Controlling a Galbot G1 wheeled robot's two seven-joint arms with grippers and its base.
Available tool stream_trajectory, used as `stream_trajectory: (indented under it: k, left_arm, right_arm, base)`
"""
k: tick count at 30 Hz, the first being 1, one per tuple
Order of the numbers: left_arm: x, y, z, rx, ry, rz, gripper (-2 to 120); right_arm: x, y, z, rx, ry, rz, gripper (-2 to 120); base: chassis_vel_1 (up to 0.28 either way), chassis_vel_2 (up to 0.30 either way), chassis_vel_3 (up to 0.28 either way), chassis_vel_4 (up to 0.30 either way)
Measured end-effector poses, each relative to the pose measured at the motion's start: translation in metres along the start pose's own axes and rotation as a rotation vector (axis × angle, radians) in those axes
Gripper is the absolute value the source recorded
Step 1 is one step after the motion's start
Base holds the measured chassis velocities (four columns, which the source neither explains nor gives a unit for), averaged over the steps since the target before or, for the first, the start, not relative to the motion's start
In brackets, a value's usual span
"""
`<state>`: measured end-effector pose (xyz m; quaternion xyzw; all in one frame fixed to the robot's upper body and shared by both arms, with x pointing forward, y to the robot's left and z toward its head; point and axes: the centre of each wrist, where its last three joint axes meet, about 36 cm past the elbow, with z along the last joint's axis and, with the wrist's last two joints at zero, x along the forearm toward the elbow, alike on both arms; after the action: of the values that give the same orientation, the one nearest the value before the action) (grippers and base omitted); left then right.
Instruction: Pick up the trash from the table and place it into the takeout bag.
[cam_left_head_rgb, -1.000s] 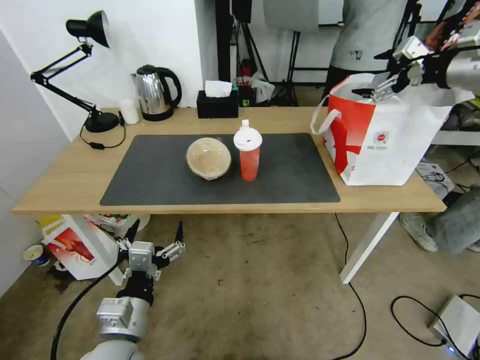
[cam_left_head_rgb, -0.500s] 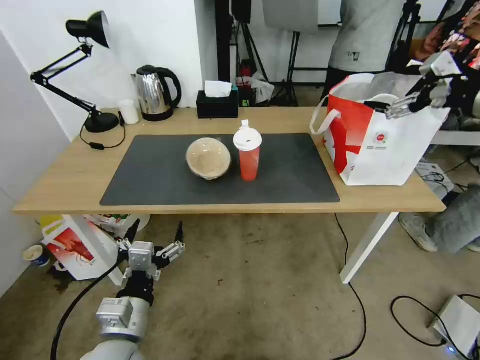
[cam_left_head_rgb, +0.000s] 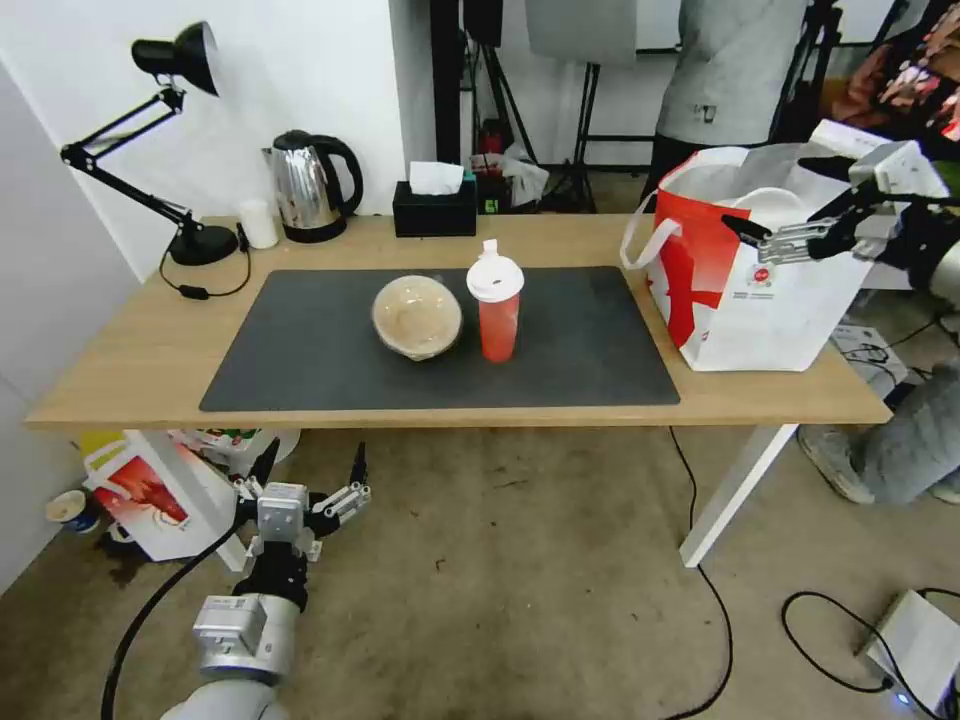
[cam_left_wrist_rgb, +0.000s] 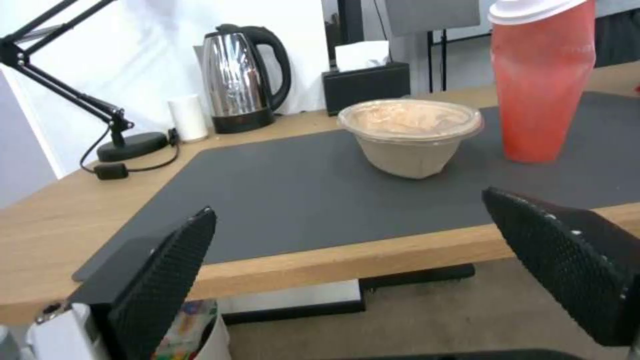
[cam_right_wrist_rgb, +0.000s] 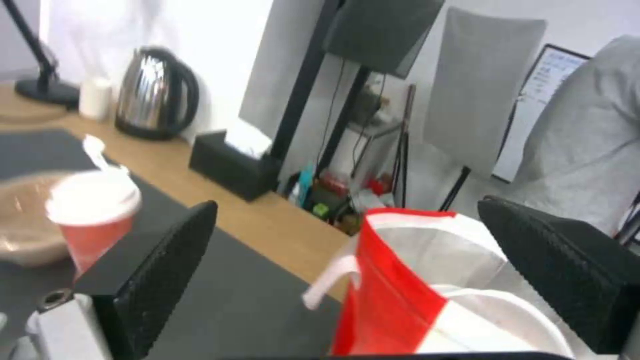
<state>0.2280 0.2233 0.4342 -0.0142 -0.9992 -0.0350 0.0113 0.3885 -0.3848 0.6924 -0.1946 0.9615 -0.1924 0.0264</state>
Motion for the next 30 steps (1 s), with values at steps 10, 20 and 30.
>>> stream_trajectory:
  k: [10, 20, 30]
  left_arm:
    - [0.0, 0.0, 0.0, 0.0, 0.0, 0.0, 100]
    - [0.0, 0.0, 0.0, 0.0, 0.0, 0.0, 100]
    - [0.0, 0.0, 0.0, 0.0, 0.0, 0.0, 100]
  right_arm:
    - [0.03, 0.047, 0.015, -0.143, -0.055, 0.063, 100]
    - [0.053, 0.097, 0.034, -0.249, -0.1, 0.122, 100]
    - [0.062, 0.146, 0.058, -0.295, -0.12, 0.156, 100]
  base:
    - [0.0, 0.0, 0.0, 0.0]
    - [0.0, 0.0, 0.0, 0.0]
    - [0.0, 0.0, 0.0, 0.0]
